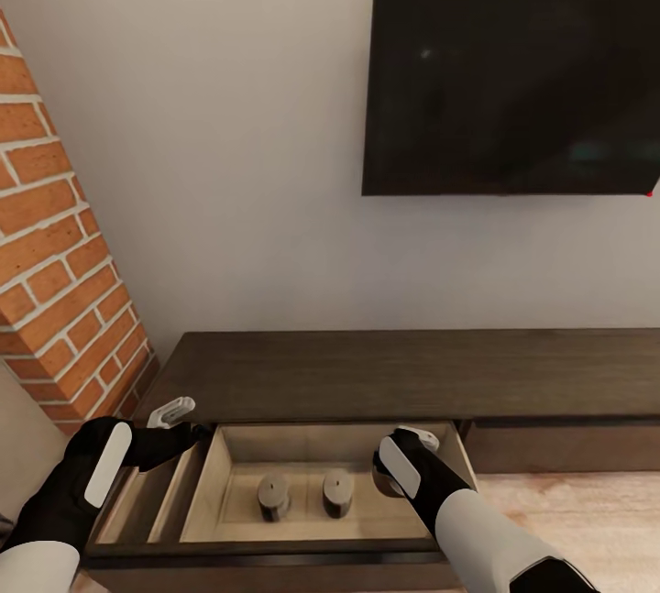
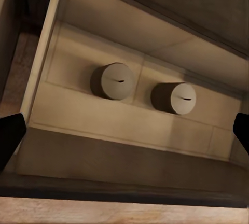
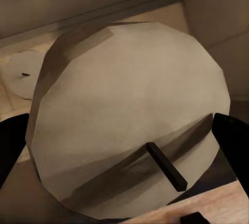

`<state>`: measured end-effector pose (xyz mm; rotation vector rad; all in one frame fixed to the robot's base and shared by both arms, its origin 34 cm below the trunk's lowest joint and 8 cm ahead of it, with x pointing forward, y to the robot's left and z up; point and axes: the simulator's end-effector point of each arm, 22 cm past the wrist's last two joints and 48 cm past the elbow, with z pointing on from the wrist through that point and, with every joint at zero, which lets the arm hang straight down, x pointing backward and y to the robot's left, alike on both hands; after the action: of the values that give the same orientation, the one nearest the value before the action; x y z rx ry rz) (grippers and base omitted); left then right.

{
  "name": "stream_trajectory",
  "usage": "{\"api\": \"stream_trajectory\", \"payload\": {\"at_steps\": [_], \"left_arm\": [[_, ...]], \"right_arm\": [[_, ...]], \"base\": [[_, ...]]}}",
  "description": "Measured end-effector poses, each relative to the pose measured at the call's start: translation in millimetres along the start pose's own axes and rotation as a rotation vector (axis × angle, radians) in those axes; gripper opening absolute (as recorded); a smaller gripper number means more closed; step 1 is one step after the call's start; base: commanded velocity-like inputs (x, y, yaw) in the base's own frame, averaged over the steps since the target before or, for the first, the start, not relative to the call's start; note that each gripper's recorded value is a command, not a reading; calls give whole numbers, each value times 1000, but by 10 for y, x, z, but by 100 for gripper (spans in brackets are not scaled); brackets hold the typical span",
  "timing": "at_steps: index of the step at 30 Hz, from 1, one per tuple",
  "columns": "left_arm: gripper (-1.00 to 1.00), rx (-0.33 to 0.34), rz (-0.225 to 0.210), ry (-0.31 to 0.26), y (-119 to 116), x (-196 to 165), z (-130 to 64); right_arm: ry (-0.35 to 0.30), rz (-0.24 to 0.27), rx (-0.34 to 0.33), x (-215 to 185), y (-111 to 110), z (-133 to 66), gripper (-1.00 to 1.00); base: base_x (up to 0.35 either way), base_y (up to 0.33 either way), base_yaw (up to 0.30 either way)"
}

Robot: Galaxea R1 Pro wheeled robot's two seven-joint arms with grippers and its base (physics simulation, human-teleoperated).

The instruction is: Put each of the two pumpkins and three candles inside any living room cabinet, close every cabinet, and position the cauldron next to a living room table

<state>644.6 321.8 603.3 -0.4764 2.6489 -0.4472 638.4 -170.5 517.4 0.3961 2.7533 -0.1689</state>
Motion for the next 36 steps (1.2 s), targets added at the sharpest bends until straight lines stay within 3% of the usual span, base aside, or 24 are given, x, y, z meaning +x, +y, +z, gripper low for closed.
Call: {"api": "stream_trajectory", "payload": {"at_steps": [7,15,36], "left_arm": [[100,0,0,1,0,2,0],[100,0,-1,1,67,74,126],[100,0,-1,0,246,276,462]], "right_arm": [[12,-8,7,34,-32,17,-100],[60,-26,51,199,-179,229,-100],[56,-27,53,416,-169,607,-100]], "base": [[25,0,0],[1,0,0],[0,0,0]]}}
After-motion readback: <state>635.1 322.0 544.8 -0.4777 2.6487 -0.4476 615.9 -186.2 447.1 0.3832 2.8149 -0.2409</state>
